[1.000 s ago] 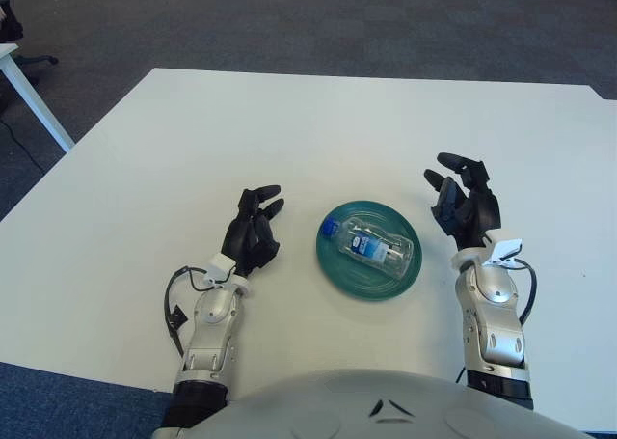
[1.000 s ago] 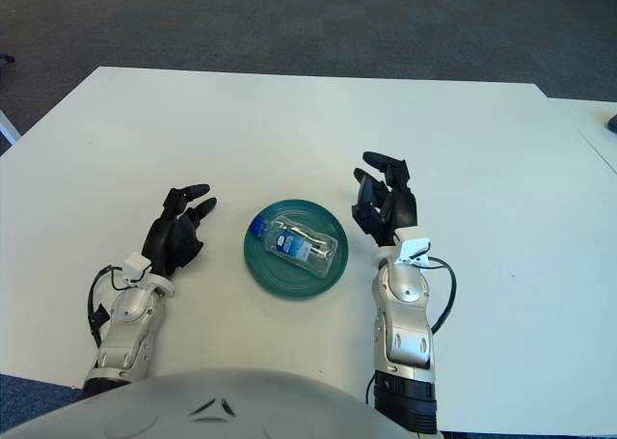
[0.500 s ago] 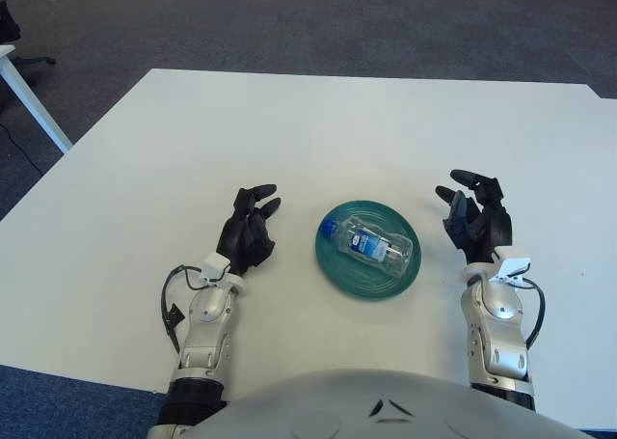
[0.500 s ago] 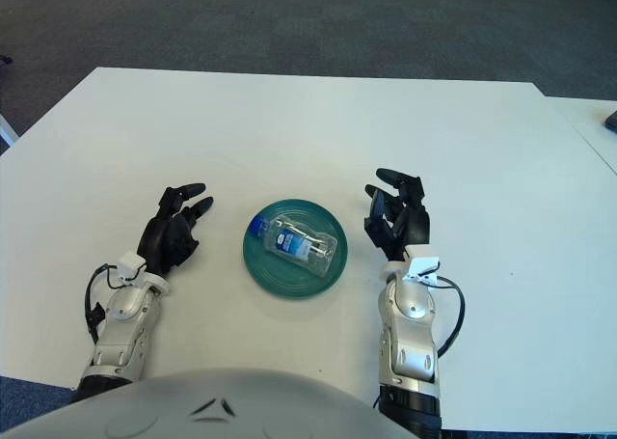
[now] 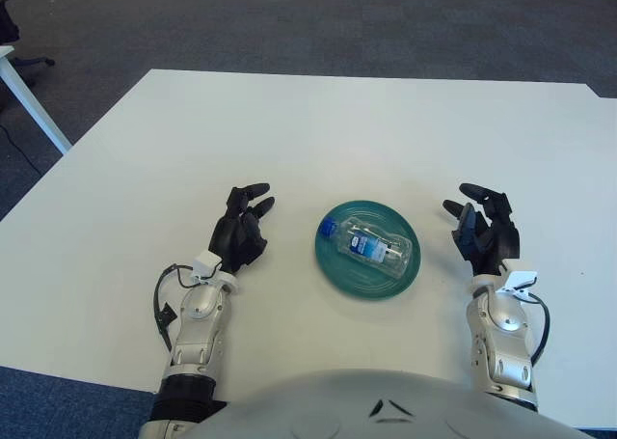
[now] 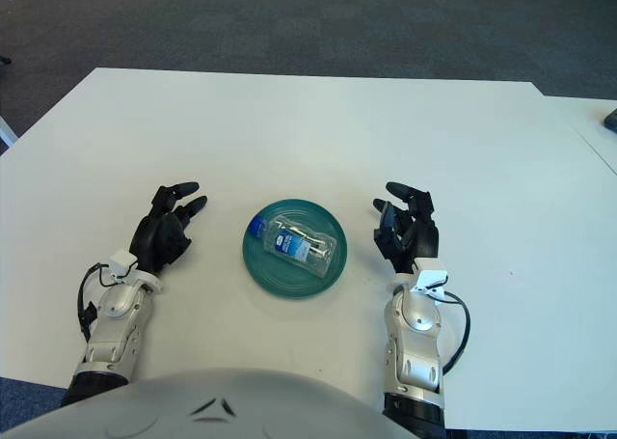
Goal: Put the bottle into the plate.
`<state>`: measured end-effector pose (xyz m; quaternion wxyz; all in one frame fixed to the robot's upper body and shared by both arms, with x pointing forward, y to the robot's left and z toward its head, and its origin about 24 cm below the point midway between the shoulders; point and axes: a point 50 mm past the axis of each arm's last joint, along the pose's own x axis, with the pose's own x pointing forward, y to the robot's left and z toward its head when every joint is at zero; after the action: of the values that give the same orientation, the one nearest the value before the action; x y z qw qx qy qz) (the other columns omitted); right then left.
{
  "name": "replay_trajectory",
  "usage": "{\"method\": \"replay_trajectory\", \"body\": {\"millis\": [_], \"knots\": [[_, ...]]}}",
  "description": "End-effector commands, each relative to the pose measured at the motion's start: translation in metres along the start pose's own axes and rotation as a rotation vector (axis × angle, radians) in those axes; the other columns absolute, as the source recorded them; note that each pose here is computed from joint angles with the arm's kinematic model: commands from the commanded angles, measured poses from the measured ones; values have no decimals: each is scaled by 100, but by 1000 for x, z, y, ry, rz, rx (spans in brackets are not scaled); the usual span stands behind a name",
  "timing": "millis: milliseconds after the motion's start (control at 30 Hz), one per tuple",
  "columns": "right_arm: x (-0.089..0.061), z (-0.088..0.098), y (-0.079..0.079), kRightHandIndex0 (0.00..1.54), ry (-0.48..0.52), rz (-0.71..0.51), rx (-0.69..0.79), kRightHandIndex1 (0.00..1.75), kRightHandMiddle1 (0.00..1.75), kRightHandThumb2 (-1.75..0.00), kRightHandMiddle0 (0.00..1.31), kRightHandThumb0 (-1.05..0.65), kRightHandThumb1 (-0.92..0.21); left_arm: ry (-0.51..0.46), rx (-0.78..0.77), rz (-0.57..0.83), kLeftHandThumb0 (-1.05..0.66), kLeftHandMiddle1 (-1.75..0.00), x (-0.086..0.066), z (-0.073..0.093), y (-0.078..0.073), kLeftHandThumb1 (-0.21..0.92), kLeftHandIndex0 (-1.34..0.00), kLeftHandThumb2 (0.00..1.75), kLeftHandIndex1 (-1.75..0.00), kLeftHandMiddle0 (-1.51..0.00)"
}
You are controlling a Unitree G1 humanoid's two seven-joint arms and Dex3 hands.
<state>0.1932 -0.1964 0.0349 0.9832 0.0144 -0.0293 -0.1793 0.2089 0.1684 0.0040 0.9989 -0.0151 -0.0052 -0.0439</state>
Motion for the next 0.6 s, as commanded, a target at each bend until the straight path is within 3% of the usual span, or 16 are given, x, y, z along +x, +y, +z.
{"method": "replay_trajectory", "body": {"millis": [0,567], "knots": [[-2,-4,1,42,-2,-17,27,79,120,-71,20,-57,-91,82,3,9,-58,-39,-7,-13,6,92,0,101,-106,-37],[-4,-21,0,47,40,-34,12,81,118,-76,19,-56,-88,80,3,9,-58,-39,-8,-12,10,92,0,101,-106,-37]]}}
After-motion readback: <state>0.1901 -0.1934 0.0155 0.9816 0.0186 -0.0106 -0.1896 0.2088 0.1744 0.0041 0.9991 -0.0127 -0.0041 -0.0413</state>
